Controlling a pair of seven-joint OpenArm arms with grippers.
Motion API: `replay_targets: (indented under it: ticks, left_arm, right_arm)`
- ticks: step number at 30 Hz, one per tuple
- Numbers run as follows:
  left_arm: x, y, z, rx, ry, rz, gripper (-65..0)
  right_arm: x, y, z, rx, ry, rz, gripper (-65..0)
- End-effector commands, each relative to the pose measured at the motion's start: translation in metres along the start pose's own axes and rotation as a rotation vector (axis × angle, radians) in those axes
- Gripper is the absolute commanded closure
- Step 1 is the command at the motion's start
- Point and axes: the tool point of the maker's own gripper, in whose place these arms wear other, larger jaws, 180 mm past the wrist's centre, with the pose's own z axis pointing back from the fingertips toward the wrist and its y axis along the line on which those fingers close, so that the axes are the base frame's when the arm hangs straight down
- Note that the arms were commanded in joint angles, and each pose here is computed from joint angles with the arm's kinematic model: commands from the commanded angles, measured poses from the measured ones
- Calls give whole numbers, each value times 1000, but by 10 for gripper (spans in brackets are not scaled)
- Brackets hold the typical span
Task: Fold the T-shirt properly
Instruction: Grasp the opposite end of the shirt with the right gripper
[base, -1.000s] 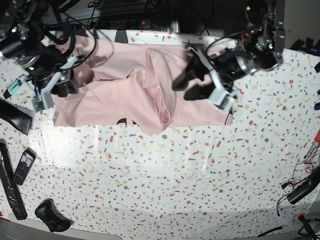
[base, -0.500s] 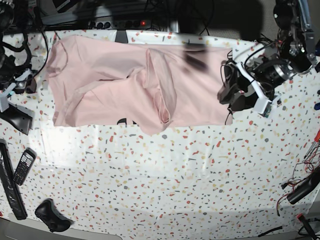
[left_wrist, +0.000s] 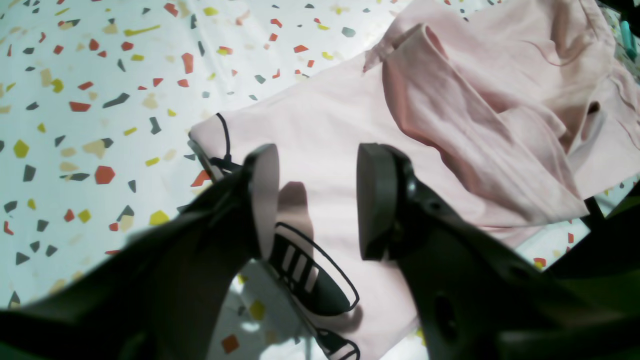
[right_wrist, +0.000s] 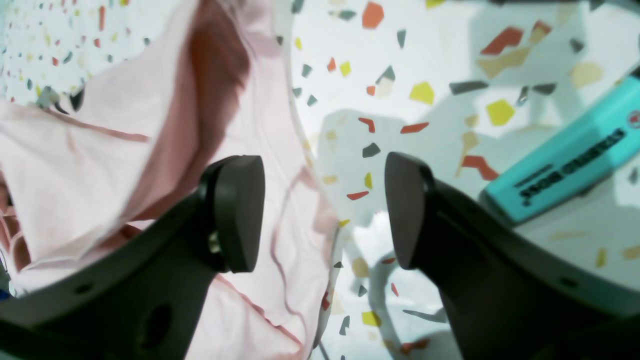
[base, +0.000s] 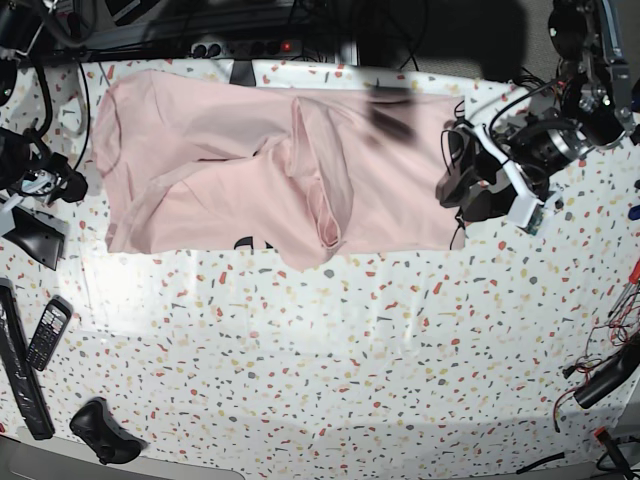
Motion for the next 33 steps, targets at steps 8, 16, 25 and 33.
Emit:
replay_targets:
  ticks: [8, 16, 25, 33]
  left_arm:
    - [14, -2, 2, -14, -50, -15, -247]
    - [14, -2, 2, -14, -49, -15, -247]
    - [14, -2, 2, -14, -49, -15, -247]
    - [14, -2, 2, -14, -49, -15, -247]
  right_arm:
    - [-22, 22, -28, 39, 137, 98, -368]
    - [-42, 41, -44, 69, 219, 127, -366]
    - [-64, 80, -64, 174, 242, 130, -268]
    - [-66, 85, -67, 189, 242, 135, 0]
